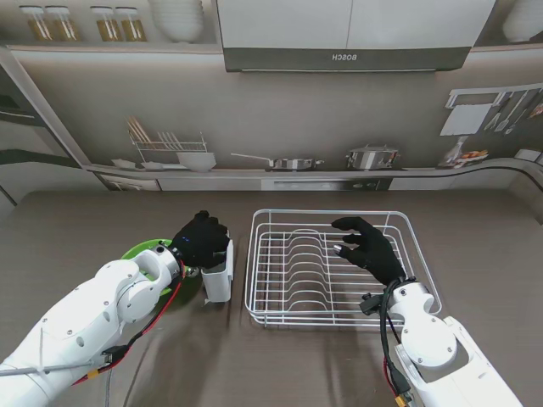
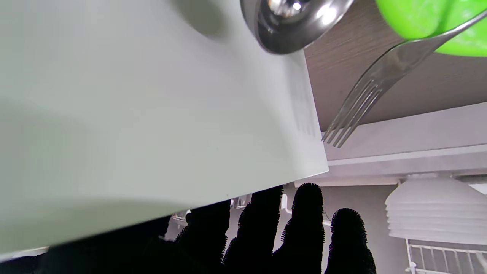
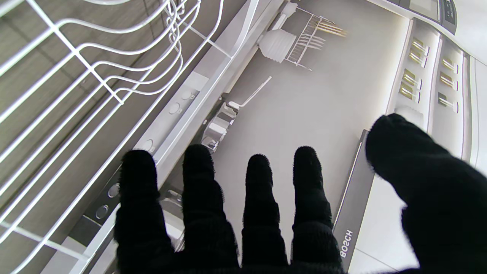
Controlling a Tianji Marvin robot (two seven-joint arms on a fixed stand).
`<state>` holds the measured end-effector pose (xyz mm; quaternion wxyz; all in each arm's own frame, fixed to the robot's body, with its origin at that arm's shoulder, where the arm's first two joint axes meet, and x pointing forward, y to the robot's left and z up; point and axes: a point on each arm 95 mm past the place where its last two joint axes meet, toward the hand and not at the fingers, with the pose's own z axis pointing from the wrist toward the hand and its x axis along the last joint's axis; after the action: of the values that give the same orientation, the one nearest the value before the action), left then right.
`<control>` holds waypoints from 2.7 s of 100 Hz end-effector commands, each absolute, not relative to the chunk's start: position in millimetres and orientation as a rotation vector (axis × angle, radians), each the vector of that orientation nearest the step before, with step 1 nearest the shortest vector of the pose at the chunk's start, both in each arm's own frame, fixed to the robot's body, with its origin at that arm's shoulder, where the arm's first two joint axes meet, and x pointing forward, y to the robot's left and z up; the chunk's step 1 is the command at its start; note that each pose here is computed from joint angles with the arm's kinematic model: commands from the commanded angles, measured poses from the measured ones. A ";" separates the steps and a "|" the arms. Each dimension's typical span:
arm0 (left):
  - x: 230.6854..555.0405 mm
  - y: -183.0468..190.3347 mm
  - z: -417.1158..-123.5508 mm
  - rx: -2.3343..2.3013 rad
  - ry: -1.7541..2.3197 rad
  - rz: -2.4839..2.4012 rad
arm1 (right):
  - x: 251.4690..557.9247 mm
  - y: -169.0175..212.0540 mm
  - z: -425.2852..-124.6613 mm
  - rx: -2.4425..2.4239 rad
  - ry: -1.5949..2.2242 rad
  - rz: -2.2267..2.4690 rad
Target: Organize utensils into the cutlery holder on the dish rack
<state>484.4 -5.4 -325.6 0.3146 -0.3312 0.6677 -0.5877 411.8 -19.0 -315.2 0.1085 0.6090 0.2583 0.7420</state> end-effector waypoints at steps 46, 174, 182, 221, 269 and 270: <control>488.4 -12.2 -312.3 -0.855 1.755 -1.594 | 410.0 -15.7 -317.0 1.803 0.771 2.188; 508.9 -43.5 -304.9 -0.826 1.797 -1.659 | 411.2 -16.8 -315.9 1.801 0.765 2.190; 507.9 -44.1 -307.3 -0.833 1.800 -1.659 | 411.0 -16.7 -316.0 1.802 0.765 2.190; 502.9 -44.2 -318.3 -0.868 1.813 -1.646 | 410.4 -16.5 -316.2 1.803 0.765 2.191; 496.8 -39.4 -318.3 -0.872 1.811 -1.612 | 410.1 -16.0 -316.3 1.806 0.764 2.192; 496.7 -39.3 -318.2 -0.871 1.812 -1.612 | 410.1 -16.0 -316.3 1.806 0.764 2.192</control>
<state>498.7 -38.3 -317.0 0.2815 -0.3248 0.6673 -0.6083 412.2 -19.8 -314.9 0.1077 0.6096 0.2546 0.7429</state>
